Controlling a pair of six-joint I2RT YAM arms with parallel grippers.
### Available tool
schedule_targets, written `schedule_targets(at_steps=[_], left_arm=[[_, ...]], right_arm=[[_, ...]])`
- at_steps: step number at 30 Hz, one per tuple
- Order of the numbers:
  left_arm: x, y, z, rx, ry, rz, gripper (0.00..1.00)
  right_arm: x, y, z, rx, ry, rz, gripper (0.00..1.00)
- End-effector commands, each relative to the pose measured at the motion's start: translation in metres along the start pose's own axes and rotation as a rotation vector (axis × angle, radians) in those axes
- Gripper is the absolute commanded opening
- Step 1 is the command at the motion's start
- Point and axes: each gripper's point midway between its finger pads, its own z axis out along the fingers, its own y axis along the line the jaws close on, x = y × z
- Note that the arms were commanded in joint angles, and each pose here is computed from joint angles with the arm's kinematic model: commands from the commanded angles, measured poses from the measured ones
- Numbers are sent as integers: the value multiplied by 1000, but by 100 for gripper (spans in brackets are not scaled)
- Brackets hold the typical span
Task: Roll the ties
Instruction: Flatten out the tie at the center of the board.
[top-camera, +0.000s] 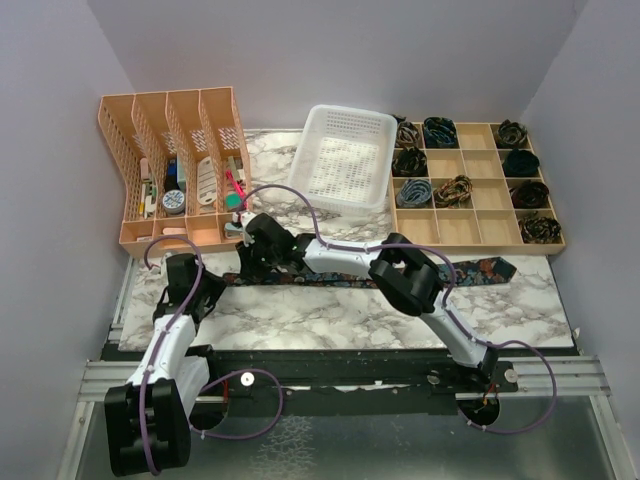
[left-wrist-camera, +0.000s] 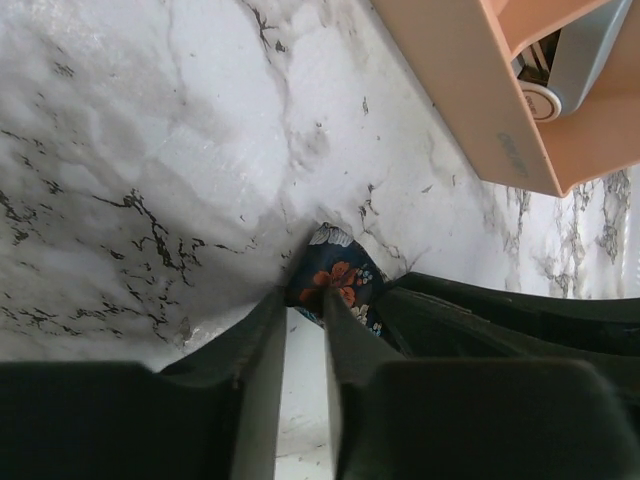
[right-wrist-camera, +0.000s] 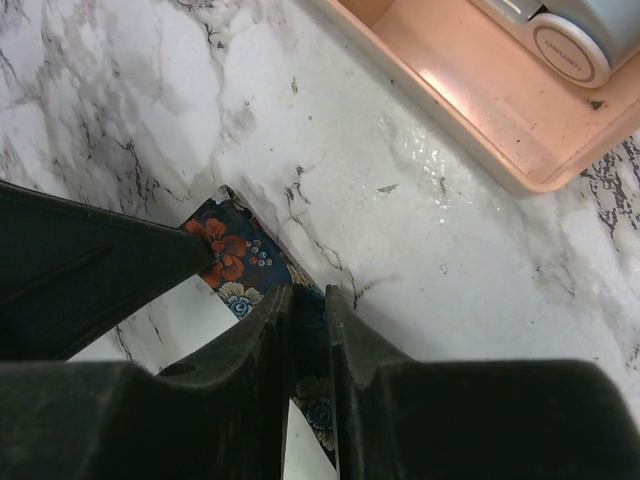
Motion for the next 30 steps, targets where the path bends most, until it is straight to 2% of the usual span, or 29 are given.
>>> schedule_targets(at_steps=[1, 3, 6, 9, 11, 16, 19, 21, 25, 30], left_arm=[[4, 6, 1, 3, 5, 35, 17], [2, 7, 1, 1, -2, 53, 9], [-2, 5, -1, 14, -24, 83, 1], [-7, 1, -3, 28, -45, 105, 0], [-10, -2, -4, 40, -59, 112, 0], [-15, -11, -9, 79, -85, 117, 0], [-16, -14, -11, 90, -88, 120, 0], [-17, -17, -11, 100, -86, 118, 0], [-19, -20, -14, 101, -88, 122, 0], [-22, -24, -15, 106, -89, 134, 0]], right_arm=[[-8, 7, -22, 12, 53, -39, 27], [-24, 10, -36, 29, 40, -72, 33], [-49, -4, -75, 146, -3, -88, 46], [-43, -47, -127, 289, -22, -37, 62], [-31, -86, -170, 353, -47, 82, 66], [54, -195, -285, 611, -81, 487, 67], [111, -230, -341, 767, -84, 673, 66], [140, -246, -373, 860, -117, 789, 72], [178, -267, -417, 984, -186, 982, 72], [194, -286, -430, 1008, -182, 1049, 72]])
